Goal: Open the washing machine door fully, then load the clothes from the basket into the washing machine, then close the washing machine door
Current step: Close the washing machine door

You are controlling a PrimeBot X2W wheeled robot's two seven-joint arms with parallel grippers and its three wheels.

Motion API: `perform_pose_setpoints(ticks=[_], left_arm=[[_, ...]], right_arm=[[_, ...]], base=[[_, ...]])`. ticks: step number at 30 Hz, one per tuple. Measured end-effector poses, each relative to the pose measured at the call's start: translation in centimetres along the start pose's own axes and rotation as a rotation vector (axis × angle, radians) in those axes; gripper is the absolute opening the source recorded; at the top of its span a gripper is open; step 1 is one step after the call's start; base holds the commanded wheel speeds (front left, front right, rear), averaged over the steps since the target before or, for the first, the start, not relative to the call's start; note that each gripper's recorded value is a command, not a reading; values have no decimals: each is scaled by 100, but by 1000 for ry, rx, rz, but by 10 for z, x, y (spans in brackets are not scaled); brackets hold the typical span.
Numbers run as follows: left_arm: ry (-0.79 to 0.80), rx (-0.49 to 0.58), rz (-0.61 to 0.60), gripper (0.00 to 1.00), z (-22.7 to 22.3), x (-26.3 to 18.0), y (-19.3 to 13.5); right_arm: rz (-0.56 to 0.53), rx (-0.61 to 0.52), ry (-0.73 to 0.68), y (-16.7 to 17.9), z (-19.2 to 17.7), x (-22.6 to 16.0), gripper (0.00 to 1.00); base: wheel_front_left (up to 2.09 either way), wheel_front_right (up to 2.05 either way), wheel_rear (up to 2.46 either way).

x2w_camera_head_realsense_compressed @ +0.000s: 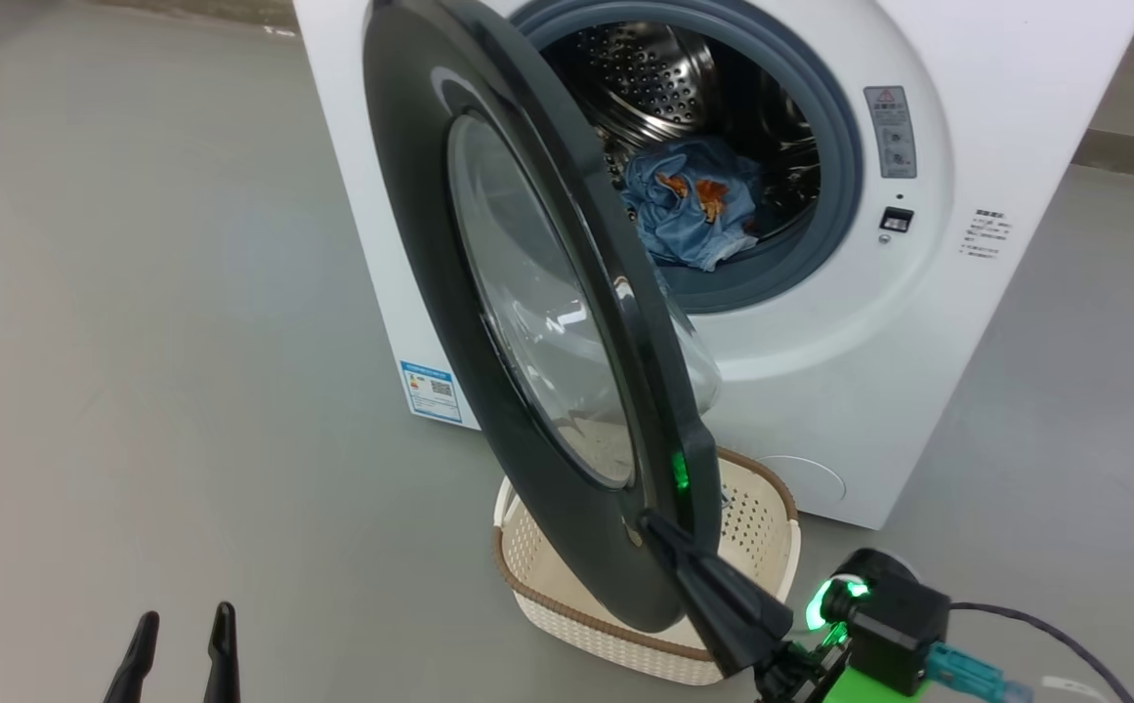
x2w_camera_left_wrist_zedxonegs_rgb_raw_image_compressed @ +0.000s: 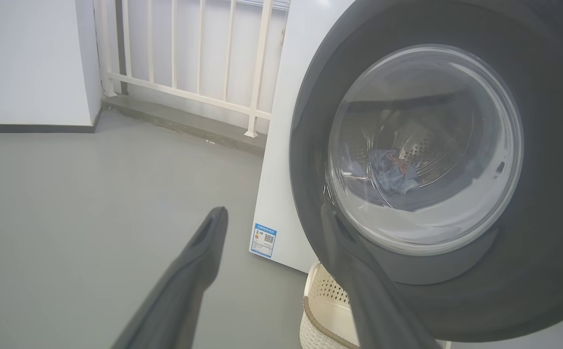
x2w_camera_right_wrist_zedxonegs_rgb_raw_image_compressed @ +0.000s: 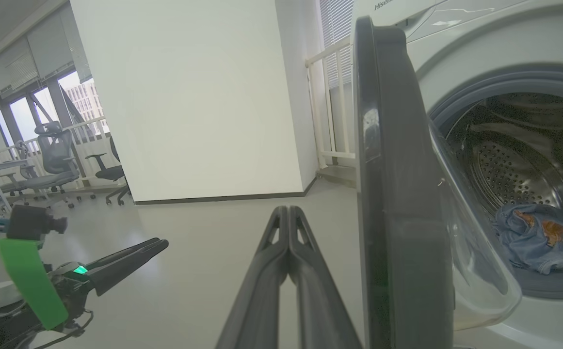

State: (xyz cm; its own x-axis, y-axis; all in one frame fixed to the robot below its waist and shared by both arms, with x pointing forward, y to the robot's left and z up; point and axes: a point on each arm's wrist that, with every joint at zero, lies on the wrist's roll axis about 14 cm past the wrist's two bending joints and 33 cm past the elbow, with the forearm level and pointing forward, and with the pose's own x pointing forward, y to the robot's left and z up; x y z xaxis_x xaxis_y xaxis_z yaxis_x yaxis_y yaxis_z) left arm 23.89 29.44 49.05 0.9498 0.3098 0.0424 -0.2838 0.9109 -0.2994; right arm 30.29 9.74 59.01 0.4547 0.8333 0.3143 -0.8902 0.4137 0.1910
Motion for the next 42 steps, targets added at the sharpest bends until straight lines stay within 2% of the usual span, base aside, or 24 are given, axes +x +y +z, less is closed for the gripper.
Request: perform_pose_setpoints(ticks=[7, 15, 27, 42], left_arm=[[10, -1, 19, 100, -3, -5, 5], [24, -6, 27, 100, -7, -4, 4], [42, -7, 12, 100, -11, 13, -5], [54, -34, -26, 100, -17, 40, -28]], right_arm=[[-8, 48, 128, 0, -43, -8, 0], [-67, 78, 172, -15, -60, -12, 0], [-128, 84, 148, -47, -58, 0, 0], [-322, 54, 68, -132, -37, -1, 0]], base=[[0, 0, 0], [0, 0, 0], [0, 0, 0], [0, 0, 0]])
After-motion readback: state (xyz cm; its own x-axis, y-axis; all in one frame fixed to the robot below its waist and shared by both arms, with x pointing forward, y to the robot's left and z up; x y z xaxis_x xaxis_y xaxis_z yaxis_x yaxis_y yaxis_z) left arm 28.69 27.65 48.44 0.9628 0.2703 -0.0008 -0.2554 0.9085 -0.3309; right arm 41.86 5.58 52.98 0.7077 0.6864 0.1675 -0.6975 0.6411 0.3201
